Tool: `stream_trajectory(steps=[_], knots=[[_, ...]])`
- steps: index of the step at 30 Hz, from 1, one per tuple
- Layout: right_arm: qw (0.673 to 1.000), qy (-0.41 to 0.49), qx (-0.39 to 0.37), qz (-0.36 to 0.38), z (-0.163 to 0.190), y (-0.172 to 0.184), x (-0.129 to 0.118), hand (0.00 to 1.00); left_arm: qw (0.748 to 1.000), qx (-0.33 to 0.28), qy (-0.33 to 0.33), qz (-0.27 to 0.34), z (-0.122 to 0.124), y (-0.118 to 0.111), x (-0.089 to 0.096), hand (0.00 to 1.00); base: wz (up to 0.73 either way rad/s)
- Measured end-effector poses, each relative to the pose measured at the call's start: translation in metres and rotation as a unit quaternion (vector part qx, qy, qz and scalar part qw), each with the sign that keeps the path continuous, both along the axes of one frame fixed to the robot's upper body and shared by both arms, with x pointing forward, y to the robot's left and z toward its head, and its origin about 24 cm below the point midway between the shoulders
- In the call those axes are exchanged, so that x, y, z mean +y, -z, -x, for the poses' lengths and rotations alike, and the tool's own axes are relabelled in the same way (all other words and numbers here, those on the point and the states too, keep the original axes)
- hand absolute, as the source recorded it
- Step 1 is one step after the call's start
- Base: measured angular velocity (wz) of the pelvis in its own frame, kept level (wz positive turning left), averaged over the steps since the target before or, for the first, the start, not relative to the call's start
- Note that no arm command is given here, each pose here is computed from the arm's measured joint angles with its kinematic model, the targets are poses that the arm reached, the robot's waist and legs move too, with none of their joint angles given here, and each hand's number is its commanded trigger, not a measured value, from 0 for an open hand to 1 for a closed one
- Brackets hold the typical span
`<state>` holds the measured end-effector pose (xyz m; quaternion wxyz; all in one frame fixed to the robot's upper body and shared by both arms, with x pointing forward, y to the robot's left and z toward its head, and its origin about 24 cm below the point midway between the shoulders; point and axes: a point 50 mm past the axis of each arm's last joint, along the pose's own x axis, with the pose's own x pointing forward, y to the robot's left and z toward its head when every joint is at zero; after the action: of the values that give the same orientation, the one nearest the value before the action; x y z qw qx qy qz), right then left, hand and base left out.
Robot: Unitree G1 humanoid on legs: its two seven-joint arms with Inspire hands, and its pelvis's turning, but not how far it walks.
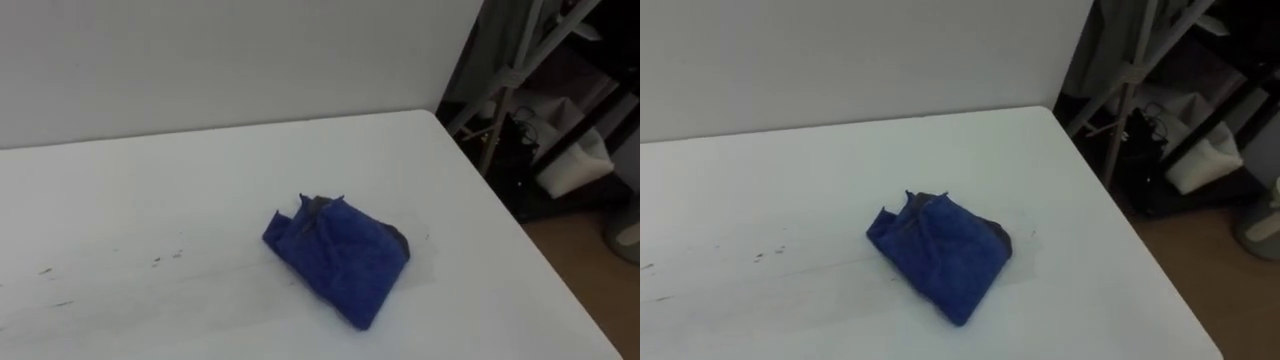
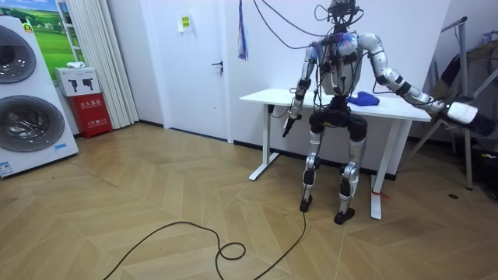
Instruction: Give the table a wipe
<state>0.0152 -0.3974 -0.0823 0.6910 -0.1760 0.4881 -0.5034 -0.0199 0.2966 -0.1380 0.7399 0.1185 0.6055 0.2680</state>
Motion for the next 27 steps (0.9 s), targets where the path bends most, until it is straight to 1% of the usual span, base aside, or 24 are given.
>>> stream_trajectory(steps=[1,2,3,4,6,8,9,10,11,13,14,16,19,22,24,27], knots=[[0.999,0.019,0.017,-0.027,0.013,0.007,0.005,0.0,1.0,0.009,-0.004,0.003,0.004,0.001,-0.001,0.0,-0.11],[0.998,0.027,0.028,-0.041,0.019,0.011,0.008,0.0,1.0,0.012,-0.006,0.004,0.004,0.002,-0.001,0.0,-0.09],[0.996,0.036,0.054,-0.069,0.032,0.018,0.015,0.0,1.0,0.014,-0.006,0.005,0.003,0.002,-0.001,0.0,-0.04],[0.994,0.038,0.067,-0.081,0.038,0.021,0.018,0.0,1.0,0.016,-0.006,0.005,0.003,0.002,-0.001,0.0,0.0],[0.986,0.033,0.108,-0.122,0.055,0.03,0.033,0.0,1.0,0.021,-0.002,0.009,0.002,0.003,-0.003,0.0,0.0],[0.981,0.035,0.115,-0.151,0.061,0.039,0.047,0.0,1.0,0.022,0.008,0.014,-0.002,0.005,-0.007,0.0,0.0],[0.978,0.033,0.114,-0.17,0.06,0.045,0.059,0.0,0.999,0.026,0.019,0.02,-0.004,0.007,-0.011,0.0,0.0],[0.975,0.018,0.12,-0.189,0.057,0.053,0.072,0.0,0.998,0.04,0.028,0.03,-0.003,0.011,-0.016,0.0,0.0],[0.972,0.008,0.123,-0.199,0.055,0.056,0.079,0.0,0.998,0.049,0.031,0.035,0.0,0.013,-0.019,0.0,0.0],[0.959,-0.029,0.139,-0.243,0.049,0.069,0.104,0.0,0.995,0.064,0.06,0.045,-0.002,0.017,-0.029,0.0,0.04],[0.956,-0.043,0.146,-0.251,0.047,0.071,0.109,0.0,0.995,0.066,0.066,0.045,-0.004,0.018,-0.03,0.0,0.04],[0.938,-0.123,0.187,-0.264,0.038,0.076,0.122,0.0,0.993,0.069,0.088,0.04,-0.009,0.02,-0.035,0.0,0.04],[0.918,-0.205,0.219,-0.26,0.024,0.079,0.13,0.0,0.989,0.08,0.116,0.034,-0.011,0.022,-0.042,0.0,0.05],[0.9,-0.302,0.216,-0.226,-0.015,0.079,0.136,0.0,0.985,0.09,0.14,0.045,-0.011,0.025,-0.052,0.0,0.06],[0.898,-0.331,0.194,-0.216,-0.033,0.078,0.141,0.0,0.983,0.092,0.15,0.047,-0.014,0.026,-0.055,0.0,0.28],[0.894,-0.338,0.18,-0.233,-0.029,0.081,0.151,0.0,0.981,0.103,0.159,0.051,-0.009,0.027,-0.061,0.0,0.26]])
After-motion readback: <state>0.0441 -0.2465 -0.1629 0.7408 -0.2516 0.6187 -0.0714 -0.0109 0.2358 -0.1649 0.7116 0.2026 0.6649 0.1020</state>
